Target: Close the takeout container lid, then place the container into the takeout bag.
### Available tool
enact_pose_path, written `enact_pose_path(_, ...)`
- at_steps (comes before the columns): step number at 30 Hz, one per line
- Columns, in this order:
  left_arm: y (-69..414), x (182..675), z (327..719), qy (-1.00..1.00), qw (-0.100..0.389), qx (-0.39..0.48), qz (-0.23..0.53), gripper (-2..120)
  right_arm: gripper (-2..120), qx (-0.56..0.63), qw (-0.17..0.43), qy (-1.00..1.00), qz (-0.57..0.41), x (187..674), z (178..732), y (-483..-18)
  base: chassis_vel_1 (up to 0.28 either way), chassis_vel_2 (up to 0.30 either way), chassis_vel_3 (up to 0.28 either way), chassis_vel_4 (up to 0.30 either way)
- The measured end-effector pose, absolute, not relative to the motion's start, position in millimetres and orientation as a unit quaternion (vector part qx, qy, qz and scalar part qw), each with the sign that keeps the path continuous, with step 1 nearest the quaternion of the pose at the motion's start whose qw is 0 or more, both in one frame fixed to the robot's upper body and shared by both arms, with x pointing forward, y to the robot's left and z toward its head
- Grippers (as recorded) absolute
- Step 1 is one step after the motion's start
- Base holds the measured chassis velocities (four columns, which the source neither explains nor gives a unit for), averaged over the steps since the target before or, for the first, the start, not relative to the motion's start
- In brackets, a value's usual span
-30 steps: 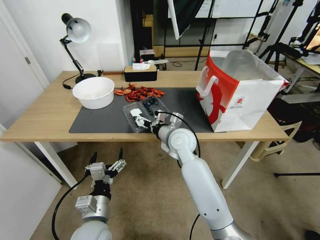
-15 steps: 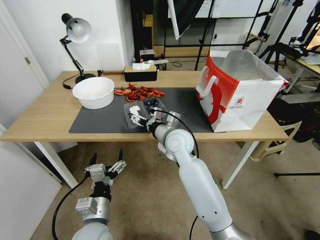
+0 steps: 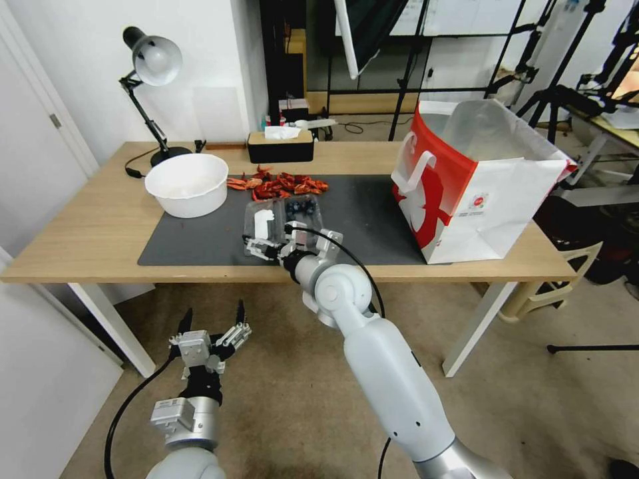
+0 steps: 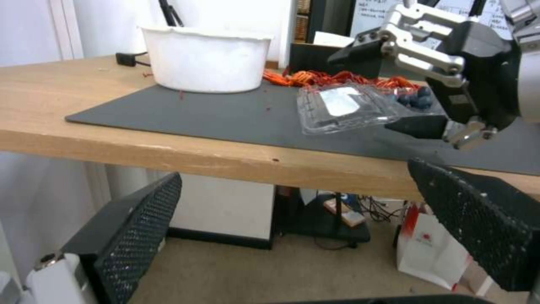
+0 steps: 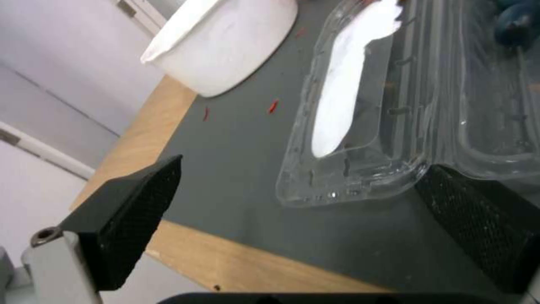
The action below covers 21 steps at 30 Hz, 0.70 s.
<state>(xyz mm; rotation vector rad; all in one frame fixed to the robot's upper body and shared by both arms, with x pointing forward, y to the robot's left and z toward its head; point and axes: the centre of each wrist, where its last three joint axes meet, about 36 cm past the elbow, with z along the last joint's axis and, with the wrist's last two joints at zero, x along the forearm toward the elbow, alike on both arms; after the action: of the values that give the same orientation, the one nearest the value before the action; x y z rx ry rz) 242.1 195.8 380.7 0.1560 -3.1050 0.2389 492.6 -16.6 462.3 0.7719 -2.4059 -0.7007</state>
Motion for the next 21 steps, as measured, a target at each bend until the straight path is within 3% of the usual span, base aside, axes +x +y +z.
enact_pose_path(21,195.7,236.8,381.1,-0.995,0.007,0.058,0.078,100,100,0.310,0.255,-0.877,-0.265,477.7,459.1,-2.5,0.000,0.000,0.000,0.000)
